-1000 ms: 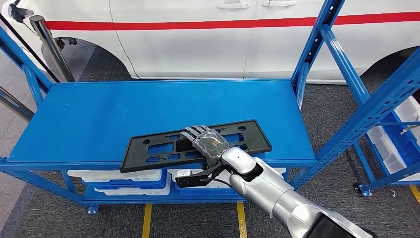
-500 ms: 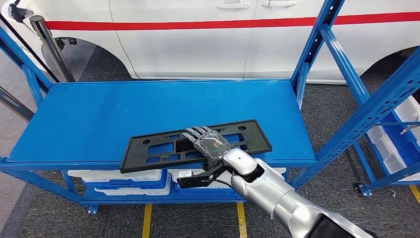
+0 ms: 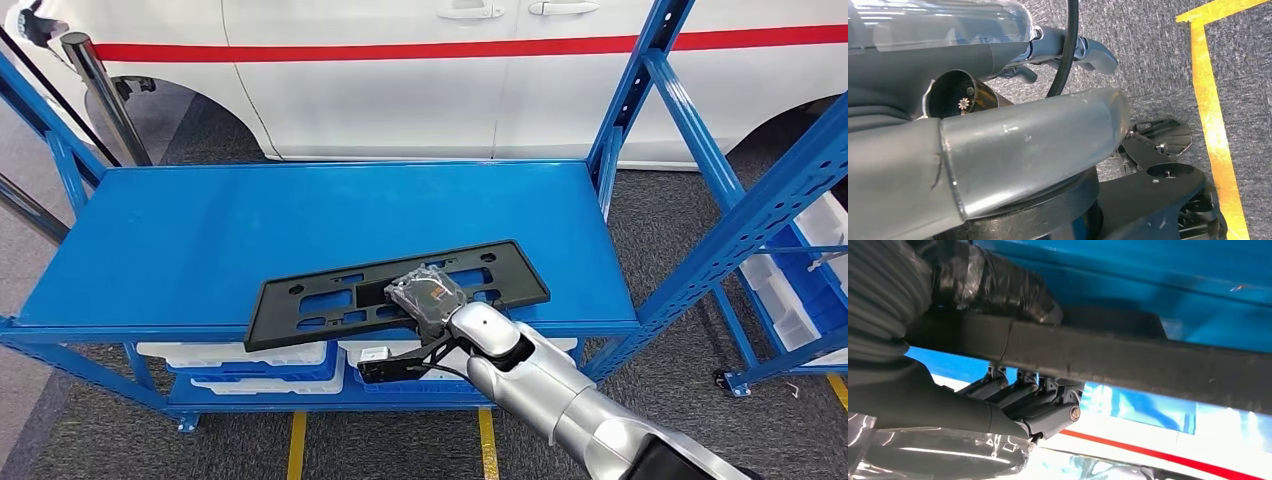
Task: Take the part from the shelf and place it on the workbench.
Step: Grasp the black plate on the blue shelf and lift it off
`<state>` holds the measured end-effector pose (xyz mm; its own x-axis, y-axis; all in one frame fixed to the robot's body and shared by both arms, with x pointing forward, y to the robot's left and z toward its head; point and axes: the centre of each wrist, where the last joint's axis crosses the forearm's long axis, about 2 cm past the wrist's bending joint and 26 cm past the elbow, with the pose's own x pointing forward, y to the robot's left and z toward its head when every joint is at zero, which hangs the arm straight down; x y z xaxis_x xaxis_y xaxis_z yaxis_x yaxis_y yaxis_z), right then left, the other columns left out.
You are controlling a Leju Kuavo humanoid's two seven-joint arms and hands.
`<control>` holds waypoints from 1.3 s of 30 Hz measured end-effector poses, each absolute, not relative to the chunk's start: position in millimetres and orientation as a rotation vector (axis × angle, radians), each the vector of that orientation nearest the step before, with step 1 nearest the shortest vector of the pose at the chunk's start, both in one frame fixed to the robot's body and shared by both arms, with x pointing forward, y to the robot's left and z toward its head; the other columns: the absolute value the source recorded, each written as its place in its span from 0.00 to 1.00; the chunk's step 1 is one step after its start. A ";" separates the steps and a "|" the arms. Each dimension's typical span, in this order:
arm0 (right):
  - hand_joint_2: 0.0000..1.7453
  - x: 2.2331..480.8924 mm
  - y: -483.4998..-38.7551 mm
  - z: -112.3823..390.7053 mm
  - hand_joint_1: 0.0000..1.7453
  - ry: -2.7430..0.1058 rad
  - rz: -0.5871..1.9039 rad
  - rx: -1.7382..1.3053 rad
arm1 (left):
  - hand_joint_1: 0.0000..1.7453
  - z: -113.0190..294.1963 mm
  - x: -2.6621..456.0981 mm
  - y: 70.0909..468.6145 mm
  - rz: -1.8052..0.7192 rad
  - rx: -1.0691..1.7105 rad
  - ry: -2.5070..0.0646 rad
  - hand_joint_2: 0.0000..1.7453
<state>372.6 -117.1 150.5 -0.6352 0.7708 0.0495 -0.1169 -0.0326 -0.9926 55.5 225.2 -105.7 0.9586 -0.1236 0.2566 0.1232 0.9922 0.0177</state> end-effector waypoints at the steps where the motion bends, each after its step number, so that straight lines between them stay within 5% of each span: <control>1: 1.00 372.8 -117.1 151.0 1.00 -1.596 1.741 -0.700 | 0.00 -105.7 55.6 225.2 -0.125 0.002 -0.260 0.00; 23: 1.00 374.7 -119.6 158.8 1.00 -1.633 1.736 -0.723 | 0.00 -105.7 55.6 225.1 -0.125 0.001 -0.261 0.00; 39: 1.00 341.0 -112.5 169.3 1.00 -2.214 1.409 -1.104 | 0.00 -105.3 57.2 223.8 -0.138 0.009 -0.261 0.00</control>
<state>341.0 -112.5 169.3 -0.6628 0.7337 -0.1498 0.4466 0.2267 -0.8655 57.2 223.8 -105.3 0.9568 -0.1369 0.2564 0.1347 0.9905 0.0263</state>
